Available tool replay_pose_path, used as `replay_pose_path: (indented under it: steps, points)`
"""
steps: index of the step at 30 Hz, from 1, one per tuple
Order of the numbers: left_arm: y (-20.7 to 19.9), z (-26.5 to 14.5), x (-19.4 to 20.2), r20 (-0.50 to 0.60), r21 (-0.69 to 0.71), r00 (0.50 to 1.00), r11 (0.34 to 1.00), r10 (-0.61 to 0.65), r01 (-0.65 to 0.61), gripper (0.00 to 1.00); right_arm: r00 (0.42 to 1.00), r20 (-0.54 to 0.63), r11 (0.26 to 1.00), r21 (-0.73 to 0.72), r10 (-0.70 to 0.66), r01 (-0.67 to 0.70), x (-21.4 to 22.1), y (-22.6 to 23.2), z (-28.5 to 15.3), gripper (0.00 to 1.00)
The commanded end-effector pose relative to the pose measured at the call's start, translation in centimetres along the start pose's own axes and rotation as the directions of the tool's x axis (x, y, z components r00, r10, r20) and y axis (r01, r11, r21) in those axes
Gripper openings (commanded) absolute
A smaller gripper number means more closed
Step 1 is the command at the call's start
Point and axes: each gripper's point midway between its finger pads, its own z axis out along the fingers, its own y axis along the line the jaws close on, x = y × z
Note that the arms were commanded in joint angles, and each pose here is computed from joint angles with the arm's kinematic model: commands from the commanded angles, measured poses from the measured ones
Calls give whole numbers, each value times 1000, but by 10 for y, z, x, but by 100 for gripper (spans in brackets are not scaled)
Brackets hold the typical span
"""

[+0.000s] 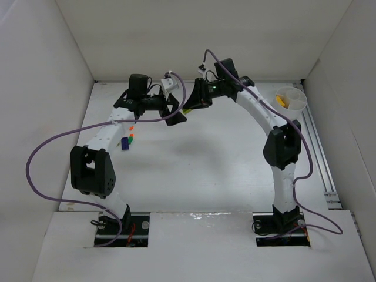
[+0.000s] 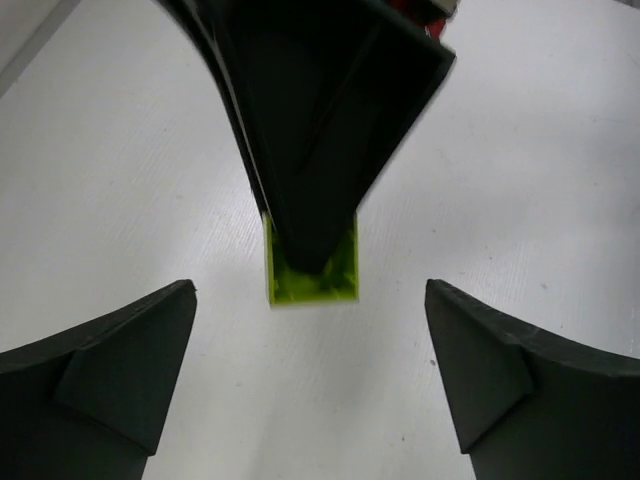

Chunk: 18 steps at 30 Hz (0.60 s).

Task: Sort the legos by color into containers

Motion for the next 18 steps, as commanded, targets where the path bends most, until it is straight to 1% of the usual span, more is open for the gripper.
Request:
replay_pose_path:
  steps: [1, 2, 3, 4, 6, 7, 8, 9, 10, 11, 12, 13, 14, 15, 16, 17, 18]
  points:
    - [-5, -7, -14, -1, -13, 1000, 1000, 24, -24, 100, 989, 140, 992, 118, -53, 36, -38, -26, -59, 5]
    - [-7, -15, -18, 1, -24, 999, 999, 35, -35, 100, 983, 161, 986, 155, -92, 67, -45, -35, -76, 5]
    - [-6, -19, -16, 1, -32, 1000, 999, 31, -31, 100, 986, 157, 980, 197, -61, 29, -43, -52, -90, 5]
    - [-7, -18, -10, -7, -29, 1000, 999, 19, -19, 100, 975, 214, 968, 250, -53, -2, -56, -73, -122, 5]
    - [-3, -30, -14, 5, -59, 1000, 998, 8, -8, 100, 967, 250, 952, 305, -47, -32, -58, -94, -158, 5]
    - [-3, -30, -8, -5, -69, 1000, 997, -18, 17, 100, 952, 304, 927, 369, -48, -71, -65, -116, -192, 5]
    - [3, -33, -5, -5, -92, 999, 995, -41, 40, 100, 948, 314, 908, 408, -44, -93, -61, -130, -207, 5]
    - [4, -35, -9, 2, -114, 999, 992, -48, 48, 100, 941, 327, 887, 456, -91, -73, -61, -133, -228, 5]
    - [12, -39, -8, 5, -161, 996, 983, -89, 89, 100, 932, 344, 863, 499, -111, -81, -61, -141, -244, 5]
    - [16, -40, -11, 5, -185, 996, 978, -93, 93, 100, 916, 382, 810, 572, -126, -127, -61, -159, -274, 4]
    - [21, -40, -6, -3, -205, 993, 973, -114, 111, 100, 911, 384, 783, 609, -152, -126, -54, -160, -290, 4]
    - [25, -42, -10, -5, -229, 994, 968, -109, 105, 100, 907, 389, 760, 636, -163, -136, -50, -165, -302, 4]
    - [34, -44, -12, -7, -273, 993, 956, -116, 110, 100, 898, 407, 714, 678, -169, -173, -46, -175, -322, 4]
    - [36, -46, -15, -7, -285, 992, 951, -124, 117, 100, 899, 407, 694, 694, -161, -191, -37, -183, -327, 4]
    - [39, -44, -11, -13, -292, 991, 949, -133, 123, 100, 891, 422, 678, 706, -169, -206, -32, -180, -338, 4]
    - [43, -46, -18, -3, -310, 994, 945, -111, 105, 100, 879, 438, 664, 716, -186, -216, -33, -183, -347, 4]
    - [42, -46, -18, 8, -311, 990, 940, -144, 139, 100, 871, 456, 628, 736, -186, -251, -29, -191, -361, 4]
